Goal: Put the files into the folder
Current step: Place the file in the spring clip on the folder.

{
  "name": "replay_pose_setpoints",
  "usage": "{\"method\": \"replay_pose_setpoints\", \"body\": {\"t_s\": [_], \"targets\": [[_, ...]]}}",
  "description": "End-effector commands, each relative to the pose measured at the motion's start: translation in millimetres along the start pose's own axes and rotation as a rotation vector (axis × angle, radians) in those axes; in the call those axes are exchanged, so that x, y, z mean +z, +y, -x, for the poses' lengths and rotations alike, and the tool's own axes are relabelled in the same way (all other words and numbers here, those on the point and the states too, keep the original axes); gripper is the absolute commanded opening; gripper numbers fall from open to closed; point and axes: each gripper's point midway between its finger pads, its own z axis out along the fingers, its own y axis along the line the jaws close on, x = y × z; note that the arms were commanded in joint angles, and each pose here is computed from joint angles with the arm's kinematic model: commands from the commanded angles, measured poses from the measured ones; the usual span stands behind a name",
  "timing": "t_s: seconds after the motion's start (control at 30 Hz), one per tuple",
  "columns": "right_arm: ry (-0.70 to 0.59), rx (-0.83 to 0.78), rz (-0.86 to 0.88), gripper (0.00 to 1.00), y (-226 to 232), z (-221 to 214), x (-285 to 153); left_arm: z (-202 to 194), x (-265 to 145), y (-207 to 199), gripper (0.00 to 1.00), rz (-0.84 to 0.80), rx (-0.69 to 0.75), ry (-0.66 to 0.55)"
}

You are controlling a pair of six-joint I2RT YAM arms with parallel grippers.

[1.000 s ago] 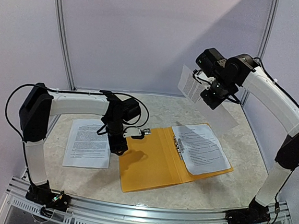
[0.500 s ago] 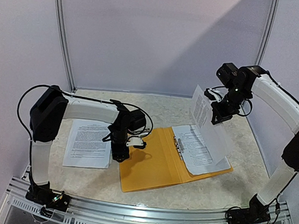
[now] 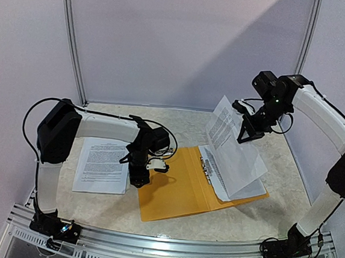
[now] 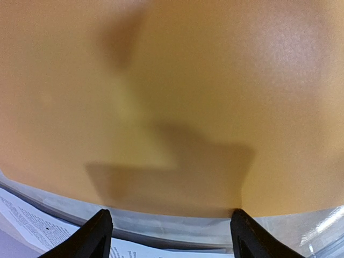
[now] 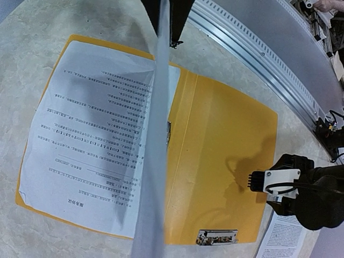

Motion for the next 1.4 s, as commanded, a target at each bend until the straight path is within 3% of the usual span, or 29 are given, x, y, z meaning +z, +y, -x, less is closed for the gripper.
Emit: {"method": "replay_pose_setpoints", "body": {"t_s": [0.0,0.63,0.77,1.37], "targets": [[0.095,0.057,0.012,0.00,6.7,-33.3,-18.2,-1.7,20.1,-12.7,0.78,-0.030,0.016,0.052],[0.154,0.131,0.014,0.00,-43.6,-29.6,32.8,0.3,22.7,-16.8,0.78,-0.035,0.027,0.057],[0.189,0.070,0.051,0.00,-45.2,-26.4,49.2,-0.1,24.1,-18.3,0.78,-0.031,0.033,0.064],[0.260,0.091,-0.113,0.00,-85.9,-33.4,70.3,4.1,26.1,-28.6,0.78,-0.007,0.085,0.079]]}}
